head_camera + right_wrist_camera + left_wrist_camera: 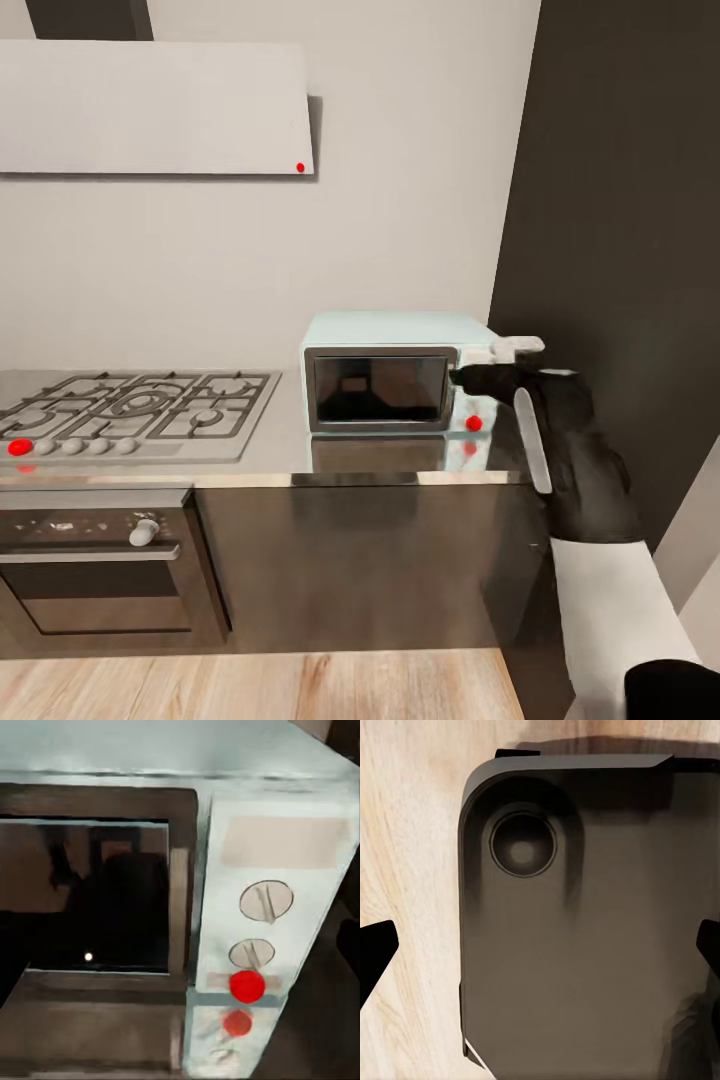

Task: In the kitchen, take the popcorn bag from the countertop, put it into the microwave, and heat it until the popcorn is cooked so the cooked popcorn ends up inside the bag.

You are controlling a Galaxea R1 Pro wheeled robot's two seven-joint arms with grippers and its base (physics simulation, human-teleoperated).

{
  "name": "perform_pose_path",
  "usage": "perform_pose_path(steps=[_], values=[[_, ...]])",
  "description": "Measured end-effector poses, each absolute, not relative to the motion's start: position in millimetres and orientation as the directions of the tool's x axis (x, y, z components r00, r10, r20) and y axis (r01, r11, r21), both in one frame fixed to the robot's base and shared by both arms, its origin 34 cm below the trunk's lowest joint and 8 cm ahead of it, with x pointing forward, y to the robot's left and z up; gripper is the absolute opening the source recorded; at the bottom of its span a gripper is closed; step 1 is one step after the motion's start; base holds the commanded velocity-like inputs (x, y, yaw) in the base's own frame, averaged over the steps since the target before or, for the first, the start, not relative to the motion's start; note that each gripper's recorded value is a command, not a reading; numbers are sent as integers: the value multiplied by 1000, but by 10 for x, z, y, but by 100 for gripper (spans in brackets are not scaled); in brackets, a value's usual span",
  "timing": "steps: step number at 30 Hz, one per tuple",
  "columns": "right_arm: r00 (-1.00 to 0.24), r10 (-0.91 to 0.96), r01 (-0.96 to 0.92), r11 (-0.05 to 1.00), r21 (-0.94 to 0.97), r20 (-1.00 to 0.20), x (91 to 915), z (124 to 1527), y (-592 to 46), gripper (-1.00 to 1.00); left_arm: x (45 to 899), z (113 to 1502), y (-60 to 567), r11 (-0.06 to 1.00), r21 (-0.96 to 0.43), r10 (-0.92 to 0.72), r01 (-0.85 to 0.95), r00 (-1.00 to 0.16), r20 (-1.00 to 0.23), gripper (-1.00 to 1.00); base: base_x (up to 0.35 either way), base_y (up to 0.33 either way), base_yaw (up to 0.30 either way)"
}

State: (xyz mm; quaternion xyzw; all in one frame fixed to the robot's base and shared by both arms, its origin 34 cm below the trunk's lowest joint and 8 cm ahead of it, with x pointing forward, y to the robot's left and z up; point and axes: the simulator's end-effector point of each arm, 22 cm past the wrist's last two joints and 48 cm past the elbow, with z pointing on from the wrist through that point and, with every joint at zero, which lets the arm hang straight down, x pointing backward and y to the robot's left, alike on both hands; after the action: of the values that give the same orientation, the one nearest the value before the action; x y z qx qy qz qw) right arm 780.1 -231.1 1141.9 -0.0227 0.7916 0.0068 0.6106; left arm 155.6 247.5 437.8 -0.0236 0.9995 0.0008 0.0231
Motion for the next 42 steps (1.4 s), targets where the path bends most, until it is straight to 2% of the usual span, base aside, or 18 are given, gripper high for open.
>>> perform_pose_path(steps=[2,7,10,15,21,26,34,42], values=[[-256,3,-80,997,24,-967,7916,11373,-2004,100,1560,4378,2477,999,1,-47,-47,-998,-47,100,0,0,0],[-273,-4,-74,997,17,-962,8377,10604,-1962,100,1559,4378,2475,999,0,-47,-47,-998,-46,100,0,0,0],[-152,4,-75,997,16,-988,8544,10547,-1951,100,1558,4378,2475,999,0,-47,-47,-998,-46,100,0,0,0],[-105,5,-73,997,13,-994,8587,10506,-1972,100,1559,4378,2475,999,0,-47,-47,-998,-47,100,0,0,0],[-110,5,-70,997,12,-994,8592,10462,-1984,100,1559,4378,2475,999,0,-47,-47,-998,-47,100,0,0,0],[-170,-2,-43,999,6,-985,8606,10155,-2057,100,1563,4378,2471,999,0,-45,-45,-998,-48,100,0,0,0],[-177,-18,-11,1000,-16,-984,8615,10107,-2292,100,1564,4378,2463,999,-1,-47,-47,-998,-48,100,0,0,0],[-174,-29,-15,1000,-26,-984,8614,10117,-2259,100,1563,4378,2462,999,-1,-46,-46,-998,-48,100,19,0,0]])
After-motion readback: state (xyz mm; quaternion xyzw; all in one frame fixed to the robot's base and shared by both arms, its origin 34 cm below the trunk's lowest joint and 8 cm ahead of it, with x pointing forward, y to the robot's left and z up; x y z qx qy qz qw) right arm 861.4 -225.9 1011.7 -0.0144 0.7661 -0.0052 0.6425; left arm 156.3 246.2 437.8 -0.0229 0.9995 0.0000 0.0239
